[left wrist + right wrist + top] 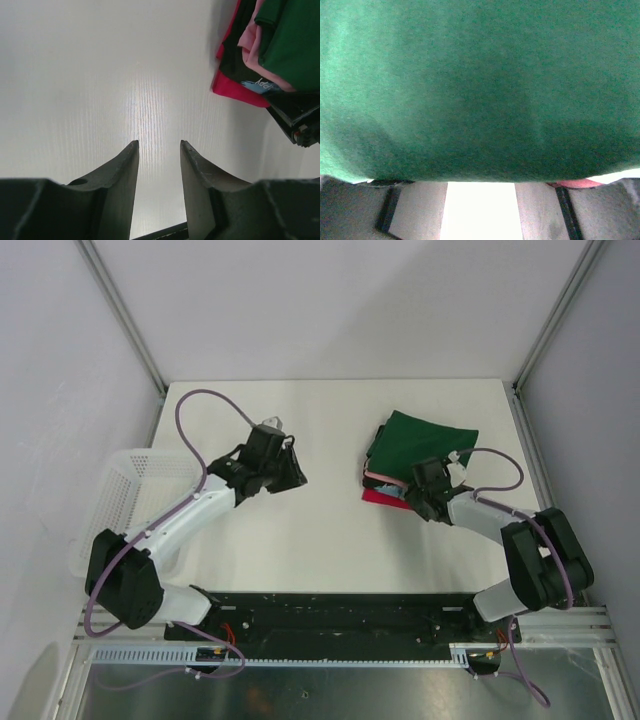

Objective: Fold and stack the t-shirts
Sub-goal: Put the neatly folded tshirt into the corner of the board with both arms

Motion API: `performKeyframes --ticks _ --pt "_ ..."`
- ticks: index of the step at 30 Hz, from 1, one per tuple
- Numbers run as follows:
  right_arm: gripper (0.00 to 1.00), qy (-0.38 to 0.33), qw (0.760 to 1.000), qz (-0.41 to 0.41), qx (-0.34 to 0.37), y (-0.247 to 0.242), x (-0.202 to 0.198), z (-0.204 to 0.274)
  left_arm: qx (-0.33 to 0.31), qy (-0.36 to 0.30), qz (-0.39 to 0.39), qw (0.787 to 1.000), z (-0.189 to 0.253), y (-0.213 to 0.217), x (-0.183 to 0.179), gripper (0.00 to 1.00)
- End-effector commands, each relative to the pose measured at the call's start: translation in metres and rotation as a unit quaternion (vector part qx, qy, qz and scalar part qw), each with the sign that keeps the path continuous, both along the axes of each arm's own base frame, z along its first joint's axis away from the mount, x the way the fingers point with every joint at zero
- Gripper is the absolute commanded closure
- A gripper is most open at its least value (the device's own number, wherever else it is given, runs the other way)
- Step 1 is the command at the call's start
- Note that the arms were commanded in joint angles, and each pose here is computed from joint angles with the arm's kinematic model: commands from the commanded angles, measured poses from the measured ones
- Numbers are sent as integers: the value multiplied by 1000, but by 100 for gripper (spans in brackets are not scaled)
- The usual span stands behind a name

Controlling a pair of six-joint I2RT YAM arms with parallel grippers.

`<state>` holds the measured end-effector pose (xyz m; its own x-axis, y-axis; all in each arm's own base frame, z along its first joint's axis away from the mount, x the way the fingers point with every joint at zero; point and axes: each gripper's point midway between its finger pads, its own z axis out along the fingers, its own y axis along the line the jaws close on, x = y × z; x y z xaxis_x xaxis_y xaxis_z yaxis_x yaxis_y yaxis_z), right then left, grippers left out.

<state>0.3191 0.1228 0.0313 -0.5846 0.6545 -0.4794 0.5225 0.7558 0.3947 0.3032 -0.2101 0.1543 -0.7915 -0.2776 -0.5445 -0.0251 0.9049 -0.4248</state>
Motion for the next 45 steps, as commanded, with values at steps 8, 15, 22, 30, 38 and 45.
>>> performKeyframes --ticks 8,15,22,30,38,45 --pt "47 -63 990 -119 52 -61 59 7 -10 -26 -11 1000 11 3 11 57" --pt "47 -78 985 -139 66 -87 99 11 -12 -23 -9 1000 9 6 20 57" --pt "47 -77 986 -134 66 -92 139 8 -14 -17 -16 1000 6 4 27 58" --pt "47 -75 986 -141 56 -122 154 7 -16 -14 -18 1000 5 4 31 58" --pt "47 -61 991 -108 56 -118 176 -3 -15 -17 -13 1000 6 8 27 58" --pt "45 -36 994 -93 45 -116 153 22 -17 -27 -32 999 11 10 17 54"
